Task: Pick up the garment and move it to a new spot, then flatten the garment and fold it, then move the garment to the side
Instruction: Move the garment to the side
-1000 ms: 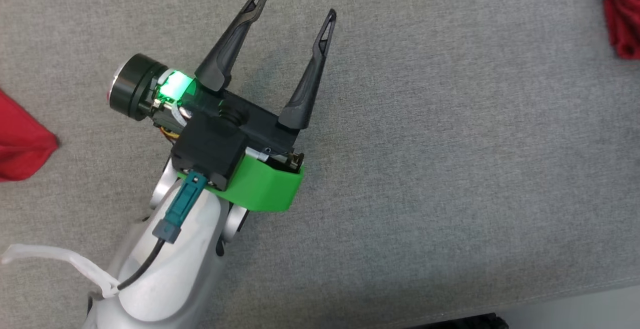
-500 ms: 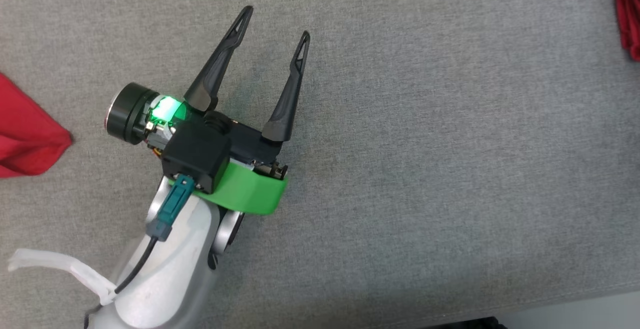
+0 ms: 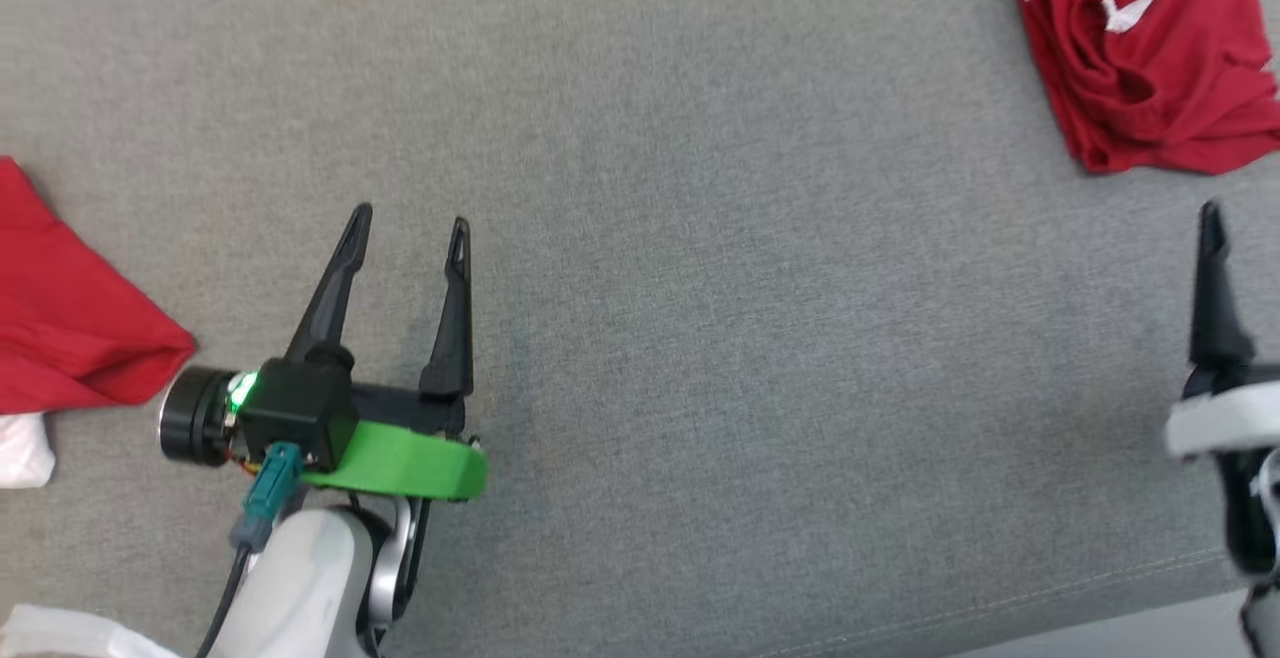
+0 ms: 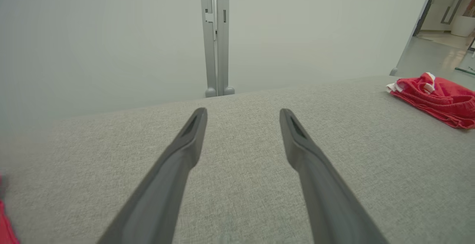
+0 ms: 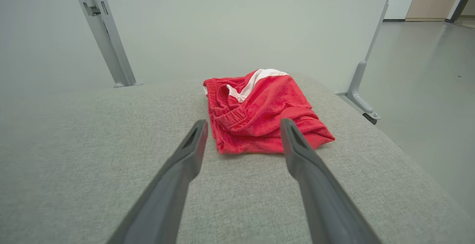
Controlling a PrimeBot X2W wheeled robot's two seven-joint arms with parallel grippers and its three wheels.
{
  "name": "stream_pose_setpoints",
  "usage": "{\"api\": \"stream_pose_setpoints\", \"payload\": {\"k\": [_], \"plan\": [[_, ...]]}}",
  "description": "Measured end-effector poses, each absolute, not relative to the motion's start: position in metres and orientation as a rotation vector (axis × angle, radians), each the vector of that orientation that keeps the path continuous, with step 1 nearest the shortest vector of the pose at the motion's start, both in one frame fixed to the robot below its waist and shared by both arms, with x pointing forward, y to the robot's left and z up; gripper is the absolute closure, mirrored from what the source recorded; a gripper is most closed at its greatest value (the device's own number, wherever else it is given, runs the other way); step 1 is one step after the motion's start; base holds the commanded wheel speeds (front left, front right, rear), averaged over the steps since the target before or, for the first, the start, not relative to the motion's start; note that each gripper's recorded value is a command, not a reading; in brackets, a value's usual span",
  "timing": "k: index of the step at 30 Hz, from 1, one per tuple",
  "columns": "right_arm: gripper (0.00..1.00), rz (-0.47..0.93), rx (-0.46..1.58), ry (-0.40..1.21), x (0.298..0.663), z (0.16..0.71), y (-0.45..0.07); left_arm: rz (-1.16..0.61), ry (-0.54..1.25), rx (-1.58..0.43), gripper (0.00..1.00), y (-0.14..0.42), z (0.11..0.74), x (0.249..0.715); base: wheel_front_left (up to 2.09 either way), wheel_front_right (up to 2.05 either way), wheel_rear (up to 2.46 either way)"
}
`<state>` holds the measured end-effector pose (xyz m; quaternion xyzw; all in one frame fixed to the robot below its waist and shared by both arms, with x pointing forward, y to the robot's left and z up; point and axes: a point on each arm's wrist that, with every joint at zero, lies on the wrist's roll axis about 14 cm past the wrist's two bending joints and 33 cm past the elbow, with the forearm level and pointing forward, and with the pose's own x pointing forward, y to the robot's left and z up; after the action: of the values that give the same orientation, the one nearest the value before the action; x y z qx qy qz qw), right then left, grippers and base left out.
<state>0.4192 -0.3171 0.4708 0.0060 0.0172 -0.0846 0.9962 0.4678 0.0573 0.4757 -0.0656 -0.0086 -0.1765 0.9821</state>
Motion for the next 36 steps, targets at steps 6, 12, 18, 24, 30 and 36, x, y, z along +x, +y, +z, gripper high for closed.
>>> {"api": "stream_pose_setpoints", "payload": {"k": [6,12,18,24,30,36], "plan": [[0.00,-0.088,0.085,-0.002,0.393,0.487,-0.261,-0.273,-0.024,-0.108,0.00,0.085,0.487,0.448,0.00,0.00,0.00],[0.00,-0.024,0.136,-0.029,0.380,0.504,-0.223,-0.159,-0.015,-0.086,0.00,0.125,0.488,0.424,0.00,0.00,0.00],[0.00,0.032,0.143,-0.028,0.372,0.513,-0.199,-0.055,0.002,-0.085,0.00,0.162,0.486,0.397,0.00,0.00,0.00],[0.00,0.087,0.131,-0.025,0.360,0.524,-0.180,-0.026,-0.006,-0.076,0.00,0.185,0.491,0.371,0.00,0.00,0.00],[0.00,0.104,0.117,-0.024,0.350,0.532,-0.175,-0.052,-0.022,-0.068,0.00,0.187,0.497,0.356,0.00,0.00,0.00],[0.00,0.093,0.104,-0.019,0.341,0.535,-0.179,-0.066,-0.028,-0.059,0.00,0.185,0.498,0.350,0.00,0.00,0.00]]}}
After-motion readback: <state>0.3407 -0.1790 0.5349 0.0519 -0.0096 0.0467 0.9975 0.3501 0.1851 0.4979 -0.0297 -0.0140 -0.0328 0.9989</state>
